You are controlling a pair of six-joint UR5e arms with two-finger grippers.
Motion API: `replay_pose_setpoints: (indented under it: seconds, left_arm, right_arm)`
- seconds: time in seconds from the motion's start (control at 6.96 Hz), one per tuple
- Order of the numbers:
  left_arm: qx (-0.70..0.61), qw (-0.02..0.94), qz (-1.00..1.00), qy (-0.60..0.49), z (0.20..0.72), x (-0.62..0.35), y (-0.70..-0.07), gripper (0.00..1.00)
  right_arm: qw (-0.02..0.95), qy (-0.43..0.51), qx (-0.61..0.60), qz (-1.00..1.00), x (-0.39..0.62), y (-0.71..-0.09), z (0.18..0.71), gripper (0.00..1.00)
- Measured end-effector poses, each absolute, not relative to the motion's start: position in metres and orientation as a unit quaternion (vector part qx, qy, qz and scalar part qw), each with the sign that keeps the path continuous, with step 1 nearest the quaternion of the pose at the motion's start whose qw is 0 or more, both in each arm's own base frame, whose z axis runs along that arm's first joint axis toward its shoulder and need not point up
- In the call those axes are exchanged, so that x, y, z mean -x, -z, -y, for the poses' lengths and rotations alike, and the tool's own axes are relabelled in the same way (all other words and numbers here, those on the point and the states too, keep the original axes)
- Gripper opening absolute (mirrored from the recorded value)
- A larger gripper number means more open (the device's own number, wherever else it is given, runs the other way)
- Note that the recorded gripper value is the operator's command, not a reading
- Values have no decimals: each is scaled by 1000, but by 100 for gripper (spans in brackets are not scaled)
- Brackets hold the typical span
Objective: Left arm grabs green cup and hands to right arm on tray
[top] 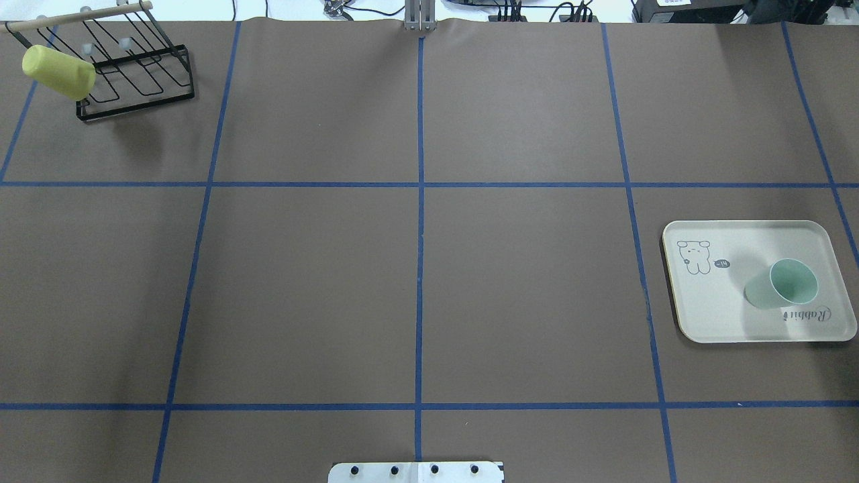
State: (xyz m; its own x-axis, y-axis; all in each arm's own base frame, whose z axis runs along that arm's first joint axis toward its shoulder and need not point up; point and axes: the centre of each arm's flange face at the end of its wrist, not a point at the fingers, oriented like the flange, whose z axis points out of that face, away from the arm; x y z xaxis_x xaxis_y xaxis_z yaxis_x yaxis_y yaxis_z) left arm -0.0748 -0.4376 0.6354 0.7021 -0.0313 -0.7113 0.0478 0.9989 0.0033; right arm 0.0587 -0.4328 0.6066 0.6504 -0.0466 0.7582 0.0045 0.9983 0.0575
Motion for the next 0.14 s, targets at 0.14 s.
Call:
replay_pose_setpoints:
  seconds: [0.14]
  left_arm:
    - [-11,922,-385,21,438,75,-635,100]
  right_arm:
    - [908,14,-25,418,-59,-607,433,100]
